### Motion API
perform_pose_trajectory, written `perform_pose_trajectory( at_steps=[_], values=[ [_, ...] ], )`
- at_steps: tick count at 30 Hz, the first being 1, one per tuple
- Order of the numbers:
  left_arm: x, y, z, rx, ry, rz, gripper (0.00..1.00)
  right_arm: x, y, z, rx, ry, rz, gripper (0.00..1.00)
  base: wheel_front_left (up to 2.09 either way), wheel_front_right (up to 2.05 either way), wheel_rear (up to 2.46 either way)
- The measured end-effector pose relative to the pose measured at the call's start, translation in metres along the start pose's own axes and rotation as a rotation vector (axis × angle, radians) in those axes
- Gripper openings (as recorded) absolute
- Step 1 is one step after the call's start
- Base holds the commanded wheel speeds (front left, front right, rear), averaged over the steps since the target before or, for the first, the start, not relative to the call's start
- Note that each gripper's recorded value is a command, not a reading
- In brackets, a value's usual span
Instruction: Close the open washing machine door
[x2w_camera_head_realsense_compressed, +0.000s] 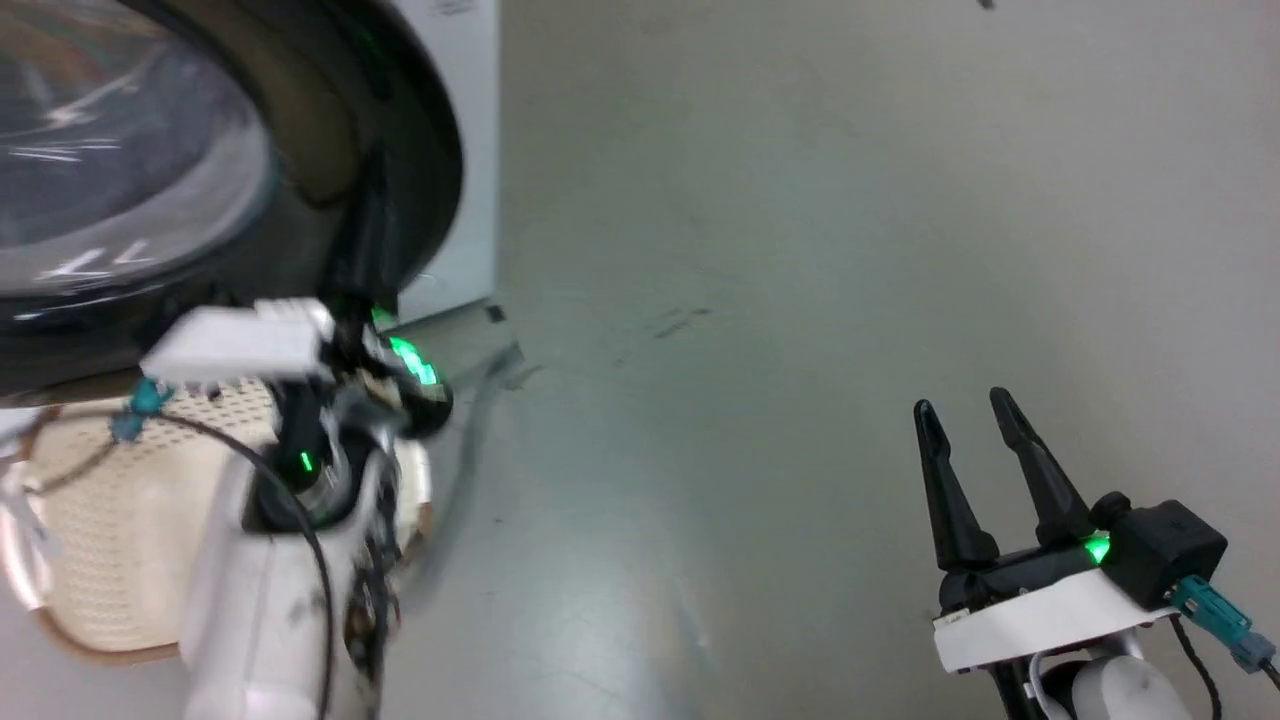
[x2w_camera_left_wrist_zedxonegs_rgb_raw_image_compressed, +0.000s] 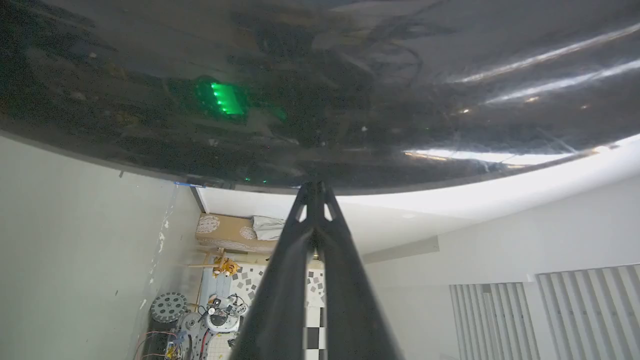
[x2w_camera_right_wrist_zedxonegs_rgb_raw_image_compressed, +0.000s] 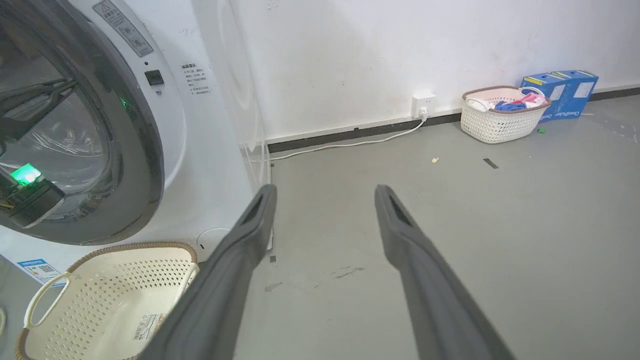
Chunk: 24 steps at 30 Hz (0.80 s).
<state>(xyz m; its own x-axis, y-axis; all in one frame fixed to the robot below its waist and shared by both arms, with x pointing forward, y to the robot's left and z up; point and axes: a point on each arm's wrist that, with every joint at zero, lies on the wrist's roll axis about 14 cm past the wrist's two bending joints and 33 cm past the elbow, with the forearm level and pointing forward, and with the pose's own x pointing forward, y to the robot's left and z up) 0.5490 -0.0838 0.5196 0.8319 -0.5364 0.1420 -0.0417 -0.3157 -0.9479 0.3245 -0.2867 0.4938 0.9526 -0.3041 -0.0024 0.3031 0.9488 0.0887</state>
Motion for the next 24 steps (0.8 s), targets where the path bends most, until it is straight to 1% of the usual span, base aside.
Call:
perform_pose_trajectory(
  at_steps=[3,6,10,11,12,14,16,18,20,21,22,24],
  values=[
    [-0.027,0.001,-0.001,0.119,0.012,0.018,0.0,0.005,0.008,0.005,-0.005,-0.023,0.031,1.0,0.0,0.0,0.0],
    [-0.057,-0.007,-0.002,0.303,0.019,0.014,0.0,0.011,0.017,0.011,-0.009,-0.05,0.063,1.0,0.0,0.0,0.0],
    [-0.096,-0.025,0.012,0.514,-0.052,-0.009,0.0,0.015,0.035,0.013,0.002,-0.066,0.119,1.0,0.0,0.0,0.0],
    [-0.106,-0.028,0.016,0.585,-0.07,-0.009,0.41,0.015,0.041,0.011,0.007,-0.061,0.138,1.0,0.0,0.0,0.0],
    [-0.115,-0.032,0.021,0.673,-0.089,-0.012,1.0,0.015,0.048,0.01,0.008,-0.059,0.16,1.0,0.0,0.0,0.0],
    [-0.134,-0.039,0.035,0.879,-0.133,-0.014,1.0,0.016,0.061,0.008,0.008,-0.057,0.206,1.0,0.0,0.0,0.0],
    [-0.152,-0.042,0.05,1.078,-0.158,0.009,1.0,0.017,0.071,0.008,0.013,-0.061,0.242,1.0,0.0,0.0,0.0],
    [-0.169,-0.046,0.062,1.322,-0.167,0.052,1.0,0.017,0.081,0.009,0.023,-0.064,0.272,1.0,0.0,0.0,0.0],
    [-0.182,-0.065,0.073,1.513,-0.238,0.074,1.0,0.016,0.09,0.009,0.033,-0.067,0.301,1.0,0.0,0.0,0.0],
    [-0.188,-0.074,0.074,1.581,-0.272,0.073,1.0,0.015,0.095,0.01,0.037,-0.07,0.316,1.0,0.0,0.0,0.0],
    [-0.195,-0.081,0.073,1.623,-0.305,0.074,1.0,0.015,0.1,0.011,0.041,-0.075,0.329,1.0,0.0,0.0,0.0],
    [-0.211,-0.088,0.074,1.666,-0.366,0.098,1.0,0.014,0.107,0.014,0.043,-0.085,0.353,1.0,0.0,0.0,0.0]
  ],
)
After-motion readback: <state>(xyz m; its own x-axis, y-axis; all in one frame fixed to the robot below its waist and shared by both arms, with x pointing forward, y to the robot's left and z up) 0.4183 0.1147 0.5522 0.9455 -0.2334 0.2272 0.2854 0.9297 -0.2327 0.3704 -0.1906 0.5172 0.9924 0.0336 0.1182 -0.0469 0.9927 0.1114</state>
